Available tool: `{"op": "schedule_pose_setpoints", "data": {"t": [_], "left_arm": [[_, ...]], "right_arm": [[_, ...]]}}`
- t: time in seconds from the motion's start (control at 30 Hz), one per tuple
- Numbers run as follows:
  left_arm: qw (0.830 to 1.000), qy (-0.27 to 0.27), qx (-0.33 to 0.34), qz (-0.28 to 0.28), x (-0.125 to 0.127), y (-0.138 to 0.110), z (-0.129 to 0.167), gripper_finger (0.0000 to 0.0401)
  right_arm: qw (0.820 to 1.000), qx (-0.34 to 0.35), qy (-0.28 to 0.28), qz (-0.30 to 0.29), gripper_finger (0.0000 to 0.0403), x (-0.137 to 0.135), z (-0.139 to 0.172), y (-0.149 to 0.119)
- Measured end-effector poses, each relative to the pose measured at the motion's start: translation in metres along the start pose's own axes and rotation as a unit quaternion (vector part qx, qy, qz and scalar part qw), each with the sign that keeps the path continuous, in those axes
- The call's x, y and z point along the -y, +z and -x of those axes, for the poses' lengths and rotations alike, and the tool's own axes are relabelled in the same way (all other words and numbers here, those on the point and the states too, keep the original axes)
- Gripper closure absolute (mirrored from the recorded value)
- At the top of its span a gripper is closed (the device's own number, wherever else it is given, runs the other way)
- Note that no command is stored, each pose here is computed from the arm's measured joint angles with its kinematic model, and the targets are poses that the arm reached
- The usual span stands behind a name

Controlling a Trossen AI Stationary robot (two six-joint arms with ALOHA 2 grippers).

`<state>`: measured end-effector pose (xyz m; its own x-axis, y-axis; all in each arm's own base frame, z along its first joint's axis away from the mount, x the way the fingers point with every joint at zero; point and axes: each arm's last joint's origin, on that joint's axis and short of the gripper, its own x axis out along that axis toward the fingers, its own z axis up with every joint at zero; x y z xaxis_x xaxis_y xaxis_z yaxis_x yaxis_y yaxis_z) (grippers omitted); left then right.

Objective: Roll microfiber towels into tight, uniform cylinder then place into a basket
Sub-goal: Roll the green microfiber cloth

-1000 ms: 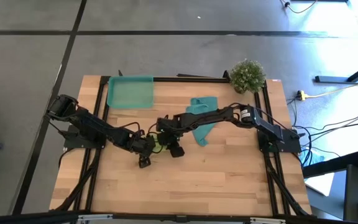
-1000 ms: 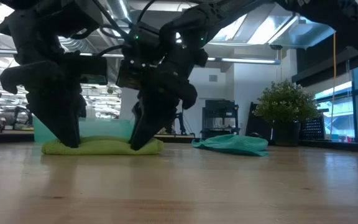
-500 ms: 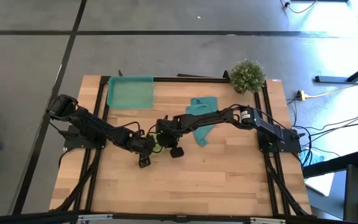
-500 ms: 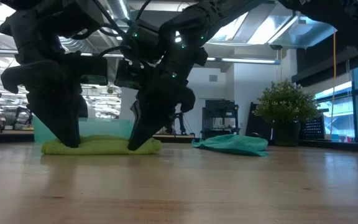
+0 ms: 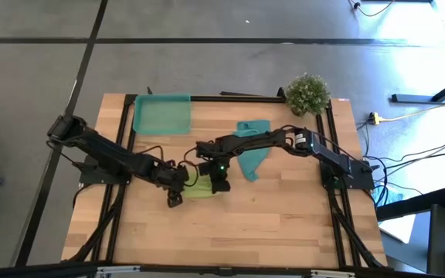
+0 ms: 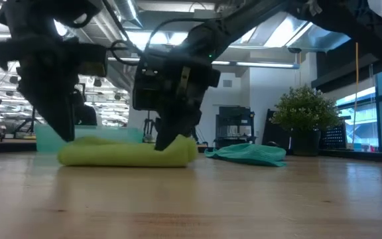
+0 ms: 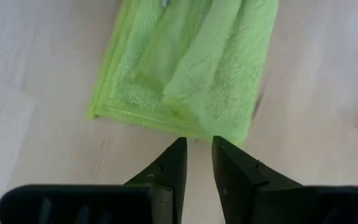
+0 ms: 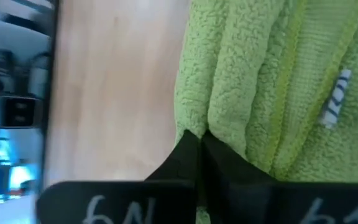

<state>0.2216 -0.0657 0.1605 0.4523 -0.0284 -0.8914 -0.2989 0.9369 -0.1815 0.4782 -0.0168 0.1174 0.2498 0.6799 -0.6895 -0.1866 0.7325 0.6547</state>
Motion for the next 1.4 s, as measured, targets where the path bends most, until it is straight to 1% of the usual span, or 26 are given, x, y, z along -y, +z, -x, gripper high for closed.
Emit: {"op": "schedule_pose_setpoints", "data": {"t": [0.13, 0.2, 0.33, 0.47, 0.6, 0.7, 0.8, 0.87, 1.1, 1.3, 1.4], "left_arm": [[0.999, -0.027, 0.035, -0.002, 0.005, 0.004, 0.012, 0.033], [0.998, -0.041, 0.047, -0.018, 0.01, 0.004, 0.014, 0.033], [0.995, -0.06, 0.059, -0.05, 0.02, 0.001, 0.014, 0.033], [0.995, -0.041, 0.065, -0.066, 0.023, -0.001, 0.009, 0.033], [0.995, -0.027, 0.053, -0.081, 0.023, -0.001, -0.004, 0.033], [0.996, -0.01, 0.042, -0.081, 0.02, -0.001, -0.014, 0.033], [0.996, 0.007, 0.048, -0.075, 0.017, 0.001, -0.016, 0.033], [0.996, 0.006, 0.053, -0.07, 0.016, 0.003, -0.016, 0.033], [0.996, -0.003, 0.057, -0.069, 0.018, 0.004, -0.016, 0.033], [0.993, -0.031, 0.092, -0.066, 0.024, 0.01, -0.015, 0.033], [0.992, -0.026, 0.104, -0.071, 0.026, 0.011, -0.014, 0.033]], "right_arm": [[0.998, 0.009, 0.029, -0.054, 0.0397, 0.007, 0.009, 0.0], [0.996, 0.013, 0.038, -0.08, 0.0397, 0.011, 0.014, 0.0], [0.992, 0.023, 0.055, -0.107, 0.0397, 0.018, 0.022, 0.0], [0.991, 0.029, 0.063, -0.112, 0.0397, 0.022, 0.027, 0.0], [0.991, 0.03, 0.065, -0.112, 0.0397, 0.023, 0.028, 0.001], [0.99, 0.03, 0.082, -0.112, 0.0397, 0.021, 0.028, 0.001], [0.988, 0.028, 0.096, -0.114, 0.0397, 0.02, 0.027, 0.0], [0.985, 0.02, 0.113, -0.13, 0.0397, 0.02, 0.024, -0.004], [0.975, -0.001, 0.134, -0.177, 0.0397, 0.024, 0.011, -0.019], [0.974, 0.001, 0.132, -0.186, 0.0397, 0.025, 0.01, -0.02], [0.974, 0.007, 0.132, -0.184, 0.0397, 0.026, 0.01, -0.018]]}}
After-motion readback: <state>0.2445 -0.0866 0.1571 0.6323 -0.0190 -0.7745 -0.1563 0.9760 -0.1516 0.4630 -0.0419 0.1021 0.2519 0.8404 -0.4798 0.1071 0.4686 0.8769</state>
